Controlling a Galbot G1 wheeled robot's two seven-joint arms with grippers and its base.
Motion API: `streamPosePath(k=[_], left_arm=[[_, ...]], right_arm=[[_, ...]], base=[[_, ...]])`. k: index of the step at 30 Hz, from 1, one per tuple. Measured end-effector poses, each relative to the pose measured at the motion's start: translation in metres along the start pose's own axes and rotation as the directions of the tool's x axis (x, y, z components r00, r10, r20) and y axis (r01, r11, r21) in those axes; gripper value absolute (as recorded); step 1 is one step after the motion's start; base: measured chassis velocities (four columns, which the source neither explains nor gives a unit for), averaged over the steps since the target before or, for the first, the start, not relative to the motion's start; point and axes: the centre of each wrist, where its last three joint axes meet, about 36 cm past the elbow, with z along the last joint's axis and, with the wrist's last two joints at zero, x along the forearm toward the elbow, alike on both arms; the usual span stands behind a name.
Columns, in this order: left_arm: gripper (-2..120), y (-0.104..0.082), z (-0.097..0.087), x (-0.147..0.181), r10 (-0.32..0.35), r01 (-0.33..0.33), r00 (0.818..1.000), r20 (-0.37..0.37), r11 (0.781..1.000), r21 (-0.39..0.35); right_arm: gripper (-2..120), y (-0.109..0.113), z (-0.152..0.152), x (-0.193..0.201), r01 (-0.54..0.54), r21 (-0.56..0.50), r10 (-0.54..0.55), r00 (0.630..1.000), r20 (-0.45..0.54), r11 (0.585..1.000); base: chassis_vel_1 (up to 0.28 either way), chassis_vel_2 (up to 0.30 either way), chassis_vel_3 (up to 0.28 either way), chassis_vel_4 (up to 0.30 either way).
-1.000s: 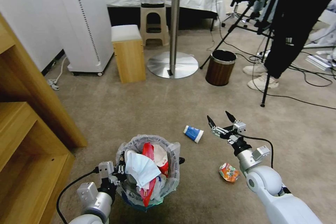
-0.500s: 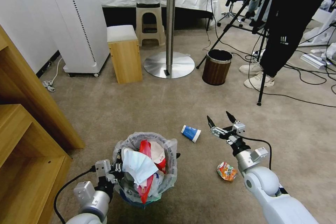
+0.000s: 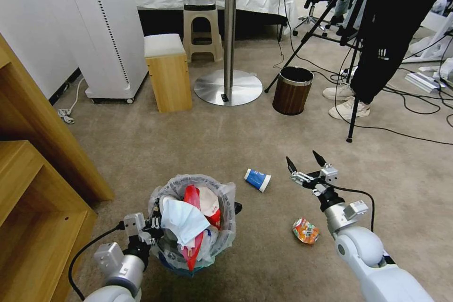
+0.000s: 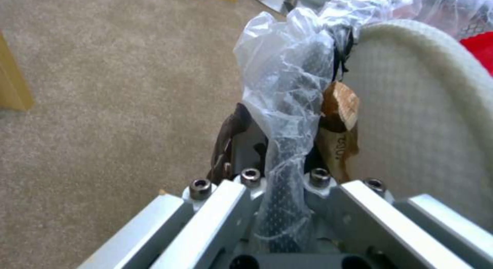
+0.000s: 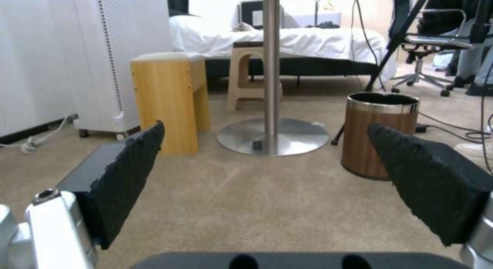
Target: Pick up the trash bin and place the garbage on the floor into it.
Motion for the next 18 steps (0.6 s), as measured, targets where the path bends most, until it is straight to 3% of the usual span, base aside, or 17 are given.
streamPosePath(k=[18], left_arm=[[1,-0.0011,0.0,0.0021,-0.002,0.002,1.0,-0.008,1.0,-0.007]], right_arm=[[100,-0.0029,-0.0009,0.0007,0.003,0.006,-0.003,1.0,-0.009,1.0]], base=[[0.0,0.0,0.0,0.0]])
